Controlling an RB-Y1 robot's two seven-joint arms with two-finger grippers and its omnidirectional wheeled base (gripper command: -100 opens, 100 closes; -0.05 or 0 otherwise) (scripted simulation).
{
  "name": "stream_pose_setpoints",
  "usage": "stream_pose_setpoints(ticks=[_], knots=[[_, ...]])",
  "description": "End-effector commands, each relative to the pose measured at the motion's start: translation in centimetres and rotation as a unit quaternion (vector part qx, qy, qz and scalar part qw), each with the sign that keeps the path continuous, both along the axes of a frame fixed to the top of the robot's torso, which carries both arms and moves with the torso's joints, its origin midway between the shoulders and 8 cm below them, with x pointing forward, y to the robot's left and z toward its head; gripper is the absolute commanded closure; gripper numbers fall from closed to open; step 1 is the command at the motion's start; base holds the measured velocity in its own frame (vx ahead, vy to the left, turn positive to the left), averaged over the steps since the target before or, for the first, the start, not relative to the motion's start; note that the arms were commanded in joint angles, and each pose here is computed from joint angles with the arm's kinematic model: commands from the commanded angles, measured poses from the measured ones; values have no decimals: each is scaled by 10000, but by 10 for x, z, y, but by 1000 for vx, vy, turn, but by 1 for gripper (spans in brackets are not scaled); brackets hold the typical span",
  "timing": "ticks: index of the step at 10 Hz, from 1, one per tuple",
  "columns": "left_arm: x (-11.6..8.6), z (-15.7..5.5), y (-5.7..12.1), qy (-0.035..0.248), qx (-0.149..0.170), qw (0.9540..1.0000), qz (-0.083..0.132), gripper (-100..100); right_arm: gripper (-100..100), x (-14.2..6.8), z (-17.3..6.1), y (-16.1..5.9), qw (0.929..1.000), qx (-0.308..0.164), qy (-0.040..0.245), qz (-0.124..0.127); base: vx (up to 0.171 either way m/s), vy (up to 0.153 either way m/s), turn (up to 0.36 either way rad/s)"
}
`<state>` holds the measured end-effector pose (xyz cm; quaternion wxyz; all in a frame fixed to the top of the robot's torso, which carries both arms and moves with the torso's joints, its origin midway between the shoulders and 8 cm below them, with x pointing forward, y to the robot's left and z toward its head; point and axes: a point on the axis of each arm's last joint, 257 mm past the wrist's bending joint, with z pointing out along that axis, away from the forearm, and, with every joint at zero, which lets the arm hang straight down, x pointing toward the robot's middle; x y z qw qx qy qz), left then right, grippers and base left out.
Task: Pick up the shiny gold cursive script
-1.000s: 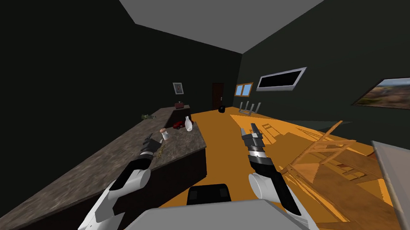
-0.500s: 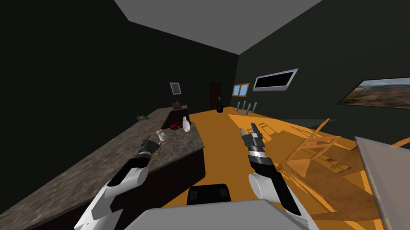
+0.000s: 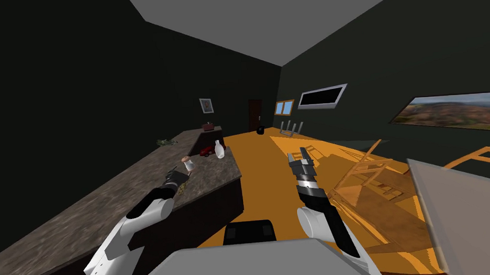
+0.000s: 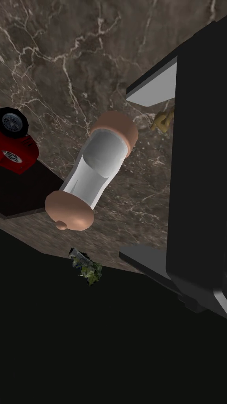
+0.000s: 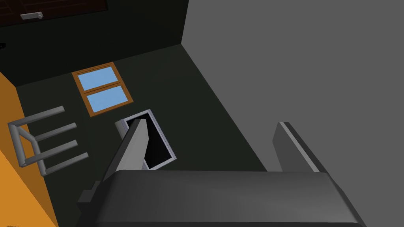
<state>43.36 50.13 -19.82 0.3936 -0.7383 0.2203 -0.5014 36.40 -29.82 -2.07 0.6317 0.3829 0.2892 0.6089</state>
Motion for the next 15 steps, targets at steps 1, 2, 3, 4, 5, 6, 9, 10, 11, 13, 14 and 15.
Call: stream_pose_setpoints(ticks=[1,2,3,4,5,6,9,10,11,13,14,15], knots=[[-1,-10,15,113,-343,9992,180,-100,0,0,0,0,10000,0,0,0,1,-17,-91],[-3,-17,14,234,-419,9986,200,-100,0,0,0,0,10000,0,0,0,1,-12,-45],[-5,-21,26,254,-671,9968,352,-100,0,0,0,0,10000,0,0,0,0,-15,-76],[-7,-29,25,383,-743,9958,374,-100,0,0,0,0,10000,0,0,0,-1,-11,-42],[-9,-32,36,390,-994,9929,530,-100,0,0,0,0,10000,0,0,0,1,-14,-93],[-11,-39,35,518,-1056,9915,552,-100,0,0,0,0,10000,0,0,0,0,-8,-37],[-20,-56,53,713,-1631,9798,906,-100,0,0,0,0,10000,0,0,0,-2,-8,-59],[-23,-61,52,814,-1670,9782,924,-100,0,0,0,0,10000,0,0,0,-1,-5,-33],[-25,-64,61,804,-1902,9724,1083,-100,0,0,0,0,10000,0,0,0,-1,-6,-47],[-29,-71,59,933,-1951,9700,1108,-100,0,0,0,0,10000,0,0,0,-1,-2,-19],[-33,-77,66,998,-2200,9619,1280,-100,0,0,0,0,10000,0,0,0,-1,-3,-50],[-35,-79,66,1044,-2217,9609,1290,-100,0,0,0,0,10000,0,0,0,-1,-1,-38]])
